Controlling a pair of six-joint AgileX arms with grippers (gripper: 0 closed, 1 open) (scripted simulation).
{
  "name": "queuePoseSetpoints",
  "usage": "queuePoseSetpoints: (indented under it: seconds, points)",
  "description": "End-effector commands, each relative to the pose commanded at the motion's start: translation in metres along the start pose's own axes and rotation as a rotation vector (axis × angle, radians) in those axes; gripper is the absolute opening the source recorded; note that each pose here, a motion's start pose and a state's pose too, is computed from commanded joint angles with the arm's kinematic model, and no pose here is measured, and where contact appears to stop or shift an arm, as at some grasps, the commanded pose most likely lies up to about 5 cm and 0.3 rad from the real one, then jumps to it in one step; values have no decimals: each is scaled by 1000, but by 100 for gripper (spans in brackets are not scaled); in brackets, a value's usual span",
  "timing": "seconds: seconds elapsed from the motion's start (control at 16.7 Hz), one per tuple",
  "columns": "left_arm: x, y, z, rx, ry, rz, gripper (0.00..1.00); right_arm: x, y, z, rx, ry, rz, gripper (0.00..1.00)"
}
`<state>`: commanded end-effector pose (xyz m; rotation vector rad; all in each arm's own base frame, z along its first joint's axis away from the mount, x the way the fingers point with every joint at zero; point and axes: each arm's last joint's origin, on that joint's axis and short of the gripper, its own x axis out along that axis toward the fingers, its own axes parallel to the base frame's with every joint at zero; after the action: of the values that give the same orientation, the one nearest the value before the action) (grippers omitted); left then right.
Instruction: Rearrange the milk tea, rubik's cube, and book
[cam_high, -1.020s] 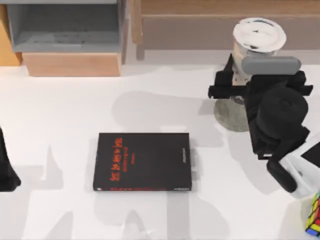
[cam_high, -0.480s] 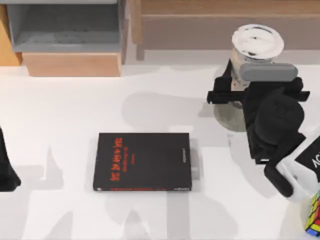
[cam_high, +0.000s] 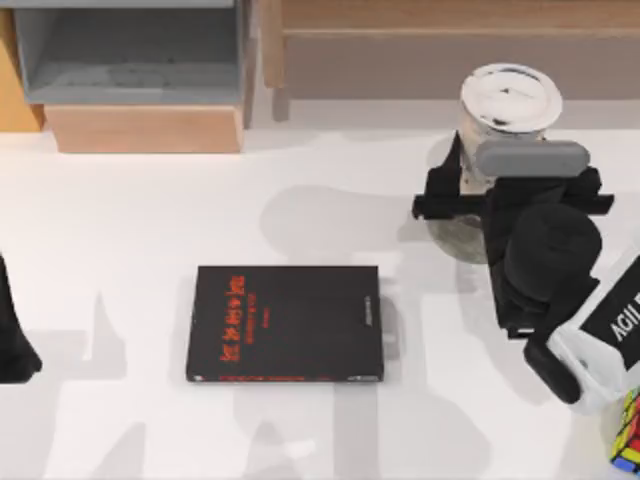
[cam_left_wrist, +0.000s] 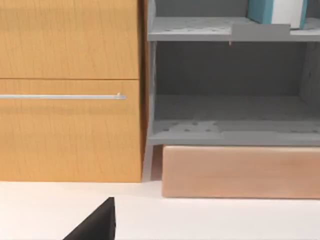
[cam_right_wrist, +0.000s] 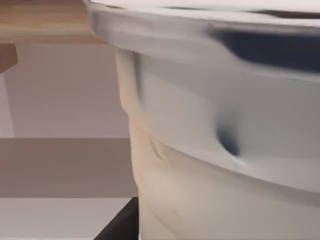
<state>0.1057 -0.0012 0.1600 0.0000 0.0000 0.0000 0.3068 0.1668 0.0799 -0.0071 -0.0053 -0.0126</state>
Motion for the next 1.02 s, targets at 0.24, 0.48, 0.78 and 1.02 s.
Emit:
queuePoseSetpoints:
  seconds: [0.24, 0.48, 0.78, 1.02]
  points:
    - [0, 0, 0, 0, 0, 0, 100, 0, 0, 0, 0, 0, 0, 30]
    - [0, 0, 0, 0, 0, 0, 100, 0, 0, 0, 0, 0, 0, 60]
    - [0, 0, 0, 0, 0, 0, 100, 0, 0, 0, 0, 0, 0, 98]
    - [0, 0, 0, 0, 0, 0, 100, 0, 0, 0, 0, 0, 0, 100]
